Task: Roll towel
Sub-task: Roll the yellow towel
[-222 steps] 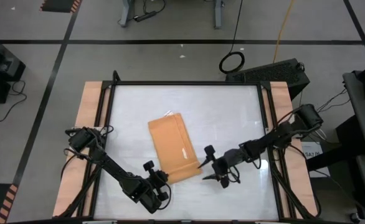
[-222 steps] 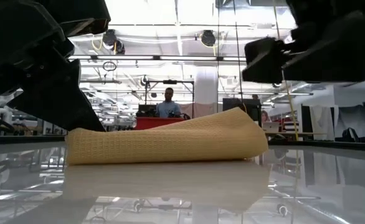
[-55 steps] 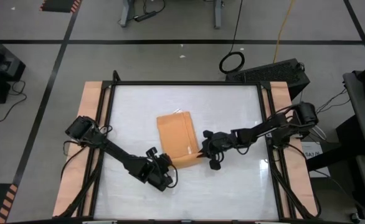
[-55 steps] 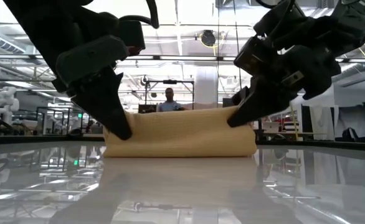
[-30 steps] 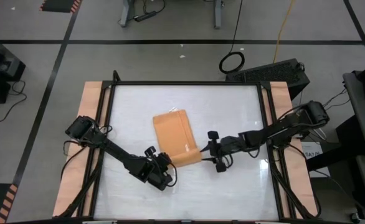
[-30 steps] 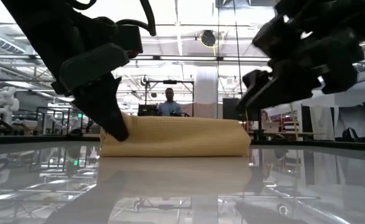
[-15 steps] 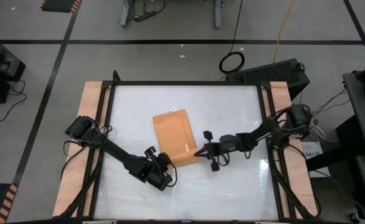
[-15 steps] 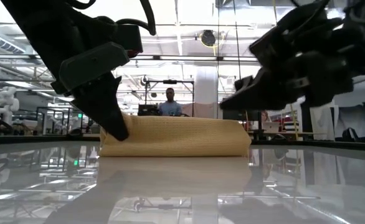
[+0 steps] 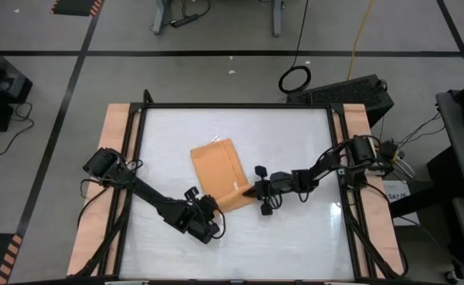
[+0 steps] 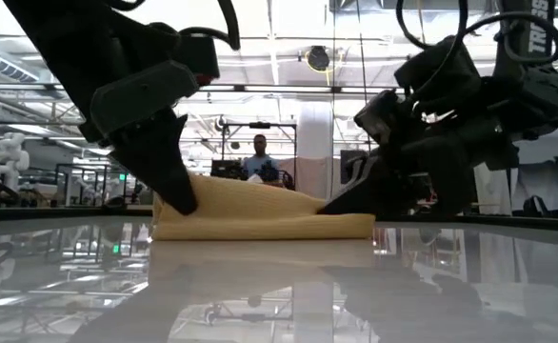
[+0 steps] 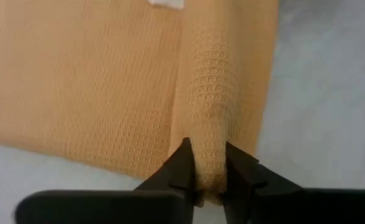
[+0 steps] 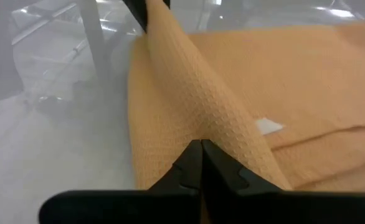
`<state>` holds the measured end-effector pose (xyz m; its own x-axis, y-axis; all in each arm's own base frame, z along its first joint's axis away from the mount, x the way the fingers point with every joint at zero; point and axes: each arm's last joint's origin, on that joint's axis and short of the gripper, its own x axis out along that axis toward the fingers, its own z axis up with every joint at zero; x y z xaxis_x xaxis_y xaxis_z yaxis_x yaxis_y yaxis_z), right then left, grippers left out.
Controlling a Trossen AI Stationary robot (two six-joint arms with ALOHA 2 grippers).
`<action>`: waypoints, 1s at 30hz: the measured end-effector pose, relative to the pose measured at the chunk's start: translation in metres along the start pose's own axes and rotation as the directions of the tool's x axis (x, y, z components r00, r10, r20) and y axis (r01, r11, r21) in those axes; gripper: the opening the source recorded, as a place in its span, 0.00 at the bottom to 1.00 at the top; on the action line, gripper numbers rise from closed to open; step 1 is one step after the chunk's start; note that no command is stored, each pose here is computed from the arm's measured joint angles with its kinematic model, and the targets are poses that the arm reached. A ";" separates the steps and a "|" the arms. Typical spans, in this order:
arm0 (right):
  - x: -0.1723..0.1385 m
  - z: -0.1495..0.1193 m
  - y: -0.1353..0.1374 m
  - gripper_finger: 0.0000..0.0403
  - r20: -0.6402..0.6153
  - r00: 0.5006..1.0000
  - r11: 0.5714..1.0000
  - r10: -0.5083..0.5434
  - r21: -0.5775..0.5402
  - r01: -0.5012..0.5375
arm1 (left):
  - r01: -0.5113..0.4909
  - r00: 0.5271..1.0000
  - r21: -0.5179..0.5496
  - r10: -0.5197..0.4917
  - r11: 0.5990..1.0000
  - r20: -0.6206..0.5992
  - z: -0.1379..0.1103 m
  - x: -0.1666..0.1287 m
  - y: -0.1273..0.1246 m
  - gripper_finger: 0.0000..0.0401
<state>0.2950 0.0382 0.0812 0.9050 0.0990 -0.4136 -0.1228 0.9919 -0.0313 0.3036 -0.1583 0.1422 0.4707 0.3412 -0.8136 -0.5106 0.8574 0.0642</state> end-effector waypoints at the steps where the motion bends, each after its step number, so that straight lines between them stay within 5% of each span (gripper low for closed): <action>1: 0.001 -0.002 0.000 0.00 -0.005 1.000 1.000 0.000 0.005 0.000 | -0.002 1.000 0.004 0.002 1.000 0.012 0.000 -0.001 -0.001 0.17; 9: 0.002 -0.004 -0.001 0.00 -0.008 1.000 1.000 0.018 0.021 -0.018 | -0.044 0.997 0.068 0.040 0.997 0.069 0.006 -0.015 -0.008 0.49; 15: 0.002 -0.004 -0.001 0.00 -0.008 1.000 1.000 0.019 0.021 -0.018 | -0.127 0.986 0.161 0.106 0.979 0.130 0.020 -0.046 -0.018 0.55; 19: 0.002 -0.004 -0.001 0.00 -0.007 1.000 1.000 0.019 0.019 -0.019 | -0.182 0.949 0.215 0.115 0.960 0.293 0.021 -0.048 -0.026 0.52; 30: 0.002 -0.004 0.000 0.00 -0.003 0.999 0.999 0.045 0.010 -0.045 | -0.177 0.978 0.137 0.159 0.975 0.137 -0.010 -0.005 0.002 0.14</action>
<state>0.2952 0.0376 0.0767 0.8975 0.1430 -0.4171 -0.1591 0.9873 -0.0038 0.2933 -0.1624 0.1408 0.4776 0.5226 -0.7063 -0.4829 0.8277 0.2859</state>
